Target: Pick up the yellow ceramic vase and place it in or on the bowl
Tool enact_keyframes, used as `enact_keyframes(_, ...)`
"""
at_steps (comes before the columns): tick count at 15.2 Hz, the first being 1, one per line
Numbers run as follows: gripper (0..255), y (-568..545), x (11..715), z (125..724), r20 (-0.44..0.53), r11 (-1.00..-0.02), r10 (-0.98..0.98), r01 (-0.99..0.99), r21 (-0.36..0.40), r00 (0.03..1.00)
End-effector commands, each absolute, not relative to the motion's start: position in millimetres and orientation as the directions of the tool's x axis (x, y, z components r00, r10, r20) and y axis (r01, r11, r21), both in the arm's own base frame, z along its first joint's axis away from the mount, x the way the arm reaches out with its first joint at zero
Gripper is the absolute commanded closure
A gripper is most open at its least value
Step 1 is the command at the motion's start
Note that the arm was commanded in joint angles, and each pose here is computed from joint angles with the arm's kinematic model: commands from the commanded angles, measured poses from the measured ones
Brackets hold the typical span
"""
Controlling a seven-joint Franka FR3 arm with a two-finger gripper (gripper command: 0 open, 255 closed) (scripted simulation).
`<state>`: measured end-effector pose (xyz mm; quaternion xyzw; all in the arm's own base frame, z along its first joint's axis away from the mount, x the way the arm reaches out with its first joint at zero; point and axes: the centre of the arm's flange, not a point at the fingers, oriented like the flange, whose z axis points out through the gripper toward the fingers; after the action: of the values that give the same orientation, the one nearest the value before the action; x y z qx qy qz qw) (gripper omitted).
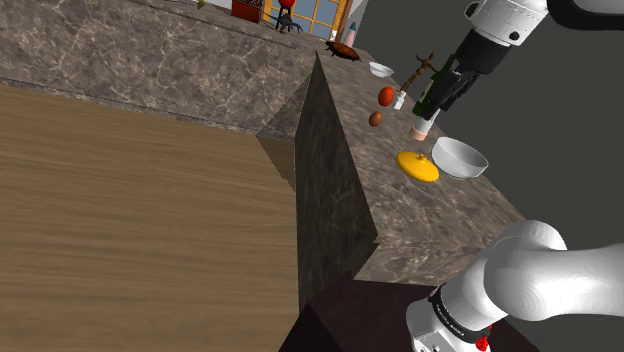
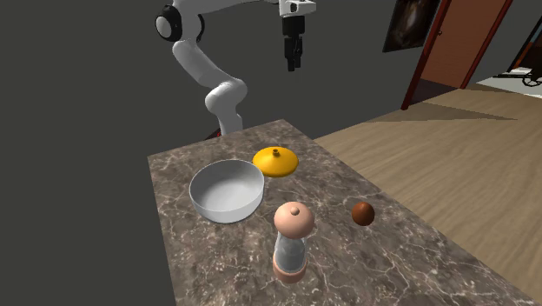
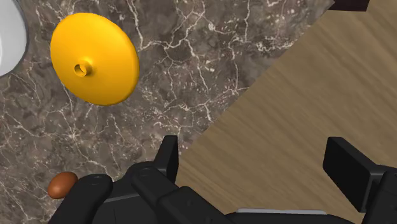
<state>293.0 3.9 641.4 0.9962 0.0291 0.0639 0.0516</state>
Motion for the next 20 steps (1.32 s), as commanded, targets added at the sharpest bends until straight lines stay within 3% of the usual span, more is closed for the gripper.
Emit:
enact_keyframes(1, 0, 4, 293, 641, 0.124, -0.993, 0.065, 0.051, 0.107, 0.990)
enact_keyframes(20, 0, -222, 334, 514, -0.024, -0.990, 0.140, 0.140, 0.015, 0.990)
